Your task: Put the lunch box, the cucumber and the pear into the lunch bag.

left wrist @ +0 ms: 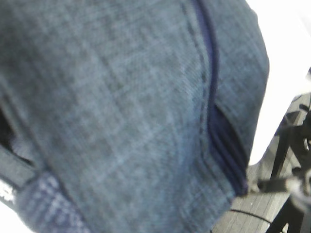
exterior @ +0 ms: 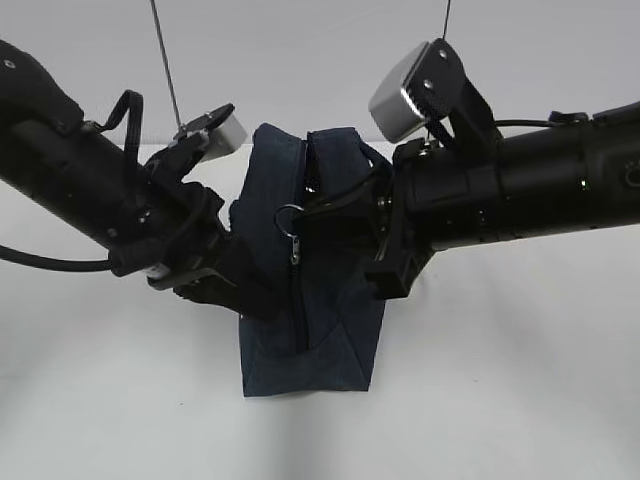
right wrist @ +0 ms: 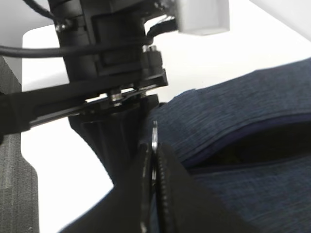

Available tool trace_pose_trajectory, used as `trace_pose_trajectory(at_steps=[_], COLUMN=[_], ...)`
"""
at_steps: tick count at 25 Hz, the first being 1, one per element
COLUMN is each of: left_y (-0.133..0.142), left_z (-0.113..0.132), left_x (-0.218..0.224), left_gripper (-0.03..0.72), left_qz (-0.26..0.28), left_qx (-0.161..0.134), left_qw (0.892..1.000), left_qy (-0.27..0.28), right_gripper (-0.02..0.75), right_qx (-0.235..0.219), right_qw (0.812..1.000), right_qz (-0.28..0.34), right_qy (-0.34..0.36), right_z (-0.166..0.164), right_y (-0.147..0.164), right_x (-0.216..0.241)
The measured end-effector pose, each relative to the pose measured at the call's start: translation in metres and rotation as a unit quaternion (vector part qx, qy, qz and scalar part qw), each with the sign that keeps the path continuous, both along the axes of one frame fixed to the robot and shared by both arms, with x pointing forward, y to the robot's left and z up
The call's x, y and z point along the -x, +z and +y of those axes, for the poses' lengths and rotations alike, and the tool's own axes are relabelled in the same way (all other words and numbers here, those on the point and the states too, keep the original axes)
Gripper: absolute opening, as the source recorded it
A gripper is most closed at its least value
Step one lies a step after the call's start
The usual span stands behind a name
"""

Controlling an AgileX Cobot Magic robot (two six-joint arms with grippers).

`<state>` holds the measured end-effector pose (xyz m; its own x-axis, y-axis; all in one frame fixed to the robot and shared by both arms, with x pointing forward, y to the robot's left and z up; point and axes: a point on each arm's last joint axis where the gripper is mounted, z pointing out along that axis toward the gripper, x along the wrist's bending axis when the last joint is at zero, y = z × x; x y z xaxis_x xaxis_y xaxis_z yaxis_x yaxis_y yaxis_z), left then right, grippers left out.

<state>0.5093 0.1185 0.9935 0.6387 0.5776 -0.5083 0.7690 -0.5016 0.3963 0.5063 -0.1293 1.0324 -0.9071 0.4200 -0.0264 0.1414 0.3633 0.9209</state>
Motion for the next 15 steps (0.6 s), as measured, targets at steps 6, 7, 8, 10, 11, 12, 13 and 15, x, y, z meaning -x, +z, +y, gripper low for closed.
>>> trace_pose_trajectory(at_steps=[6, 7, 8, 10, 11, 12, 13, 15], left_y=[-0.002, -0.002, -0.002, -0.002, -0.002, -0.002, -0.002, -0.002], left_z=[0.003, 0.003, 0.003, 0.003, 0.003, 0.003, 0.004, 0.004], left_x=[0.002, 0.002, 0.002, 0.003, 0.003, 0.004, 0.004, 0.005], left_gripper=[0.017, 0.017, 0.017, 0.015, 0.015, 0.015, 0.015, 0.015], left_qz=[0.009, 0.01, 0.012, 0.013, 0.014, 0.016, 0.017, 0.021], left_qx=[-0.018, -0.019, -0.02, -0.022, -0.023, -0.023, -0.025, -0.027], left_qw=[1.0, 1.0, 1.0, 1.0, 1.0, 1.0, 0.999, 0.999], left_qy=[-0.009, -0.009, -0.008, -0.011, -0.012, -0.013, -0.016, -0.017], right_gripper=[0.0, 0.0, 0.0, 0.0, 0.0, 0.0, 0.0, 0.0], right_qx=[0.006, 0.007, 0.009, 0.012, 0.012, 0.013, 0.014, 0.016], right_qw=[1.0, 0.999, 0.999, 0.999, 0.999, 0.999, 0.999, 0.998], right_qz=[-0.027, -0.032, -0.036, -0.043, -0.046, -0.048, -0.049, -0.052], right_qy=[-0.006, -0.008, -0.01, -0.011, -0.012, -0.014, -0.015, -0.014], right_z=[0.0, 0.0, 0.0, 0.0, 0.0, 0.0, 0.0, 0.0], right_y=[0.008, 0.009, 0.01, 0.012, 0.013, 0.014, 0.014, 0.014], right_x=[-0.006, -0.007, -0.008, -0.009, -0.01, -0.011, -0.011, -0.011])
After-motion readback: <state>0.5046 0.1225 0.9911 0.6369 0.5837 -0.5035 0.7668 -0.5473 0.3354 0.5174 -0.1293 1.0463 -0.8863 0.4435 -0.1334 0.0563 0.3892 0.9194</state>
